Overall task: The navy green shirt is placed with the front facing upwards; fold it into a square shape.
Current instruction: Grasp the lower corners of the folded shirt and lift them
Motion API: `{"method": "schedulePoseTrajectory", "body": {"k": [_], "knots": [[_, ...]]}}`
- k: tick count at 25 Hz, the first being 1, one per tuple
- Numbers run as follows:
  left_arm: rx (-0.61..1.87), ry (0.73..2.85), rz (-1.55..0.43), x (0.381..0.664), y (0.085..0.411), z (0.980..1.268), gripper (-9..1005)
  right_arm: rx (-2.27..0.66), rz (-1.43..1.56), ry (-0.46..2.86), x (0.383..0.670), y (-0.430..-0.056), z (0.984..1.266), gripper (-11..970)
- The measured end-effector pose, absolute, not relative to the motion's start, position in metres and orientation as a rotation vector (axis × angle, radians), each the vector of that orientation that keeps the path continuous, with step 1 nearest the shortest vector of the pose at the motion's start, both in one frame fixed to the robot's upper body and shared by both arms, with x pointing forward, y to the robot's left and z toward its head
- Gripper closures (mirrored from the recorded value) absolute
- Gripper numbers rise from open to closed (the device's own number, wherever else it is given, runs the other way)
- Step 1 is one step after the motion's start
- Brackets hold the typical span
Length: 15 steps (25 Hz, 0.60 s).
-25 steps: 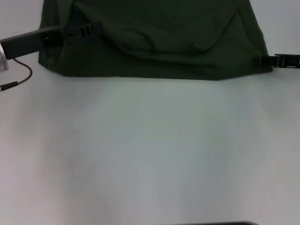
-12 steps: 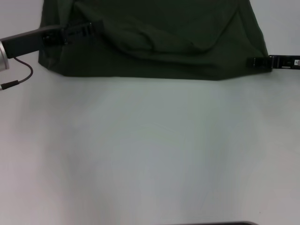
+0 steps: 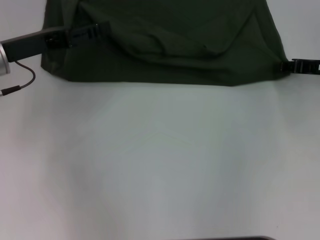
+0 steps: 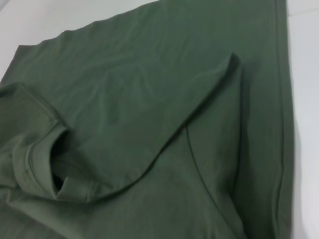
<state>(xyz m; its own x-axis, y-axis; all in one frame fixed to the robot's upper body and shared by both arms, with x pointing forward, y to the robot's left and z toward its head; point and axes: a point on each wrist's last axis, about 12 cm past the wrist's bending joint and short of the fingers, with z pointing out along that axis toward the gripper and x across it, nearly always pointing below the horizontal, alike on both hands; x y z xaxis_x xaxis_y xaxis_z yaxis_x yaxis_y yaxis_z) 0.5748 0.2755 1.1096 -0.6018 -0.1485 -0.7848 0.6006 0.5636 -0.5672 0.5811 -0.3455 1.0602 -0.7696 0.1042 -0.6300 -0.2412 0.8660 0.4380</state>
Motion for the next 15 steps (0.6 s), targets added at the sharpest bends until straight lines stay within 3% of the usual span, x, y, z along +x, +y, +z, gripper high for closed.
{"method": "schedulePoseTrajectory", "body": {"k": [5, 10, 15], "knots": [[0.357, 1.948, -1.107, 0.5747, 0.2758, 1.1086, 185, -0.09, 0.666, 2.355, 0.5787, -0.3483, 1.059, 802], [0.354, 1.949, -1.105, 0.5746, 0.2761, 1.1082, 185, -0.089, 0.666, 2.355, 0.5785, -0.3486, 1.0588, 906], [0.347, 1.954, -1.106, 0.5731, 0.2773, 1.1065, 185, -0.079, 0.662, 2.355, 0.5772, -0.3504, 1.058, 906]]}}
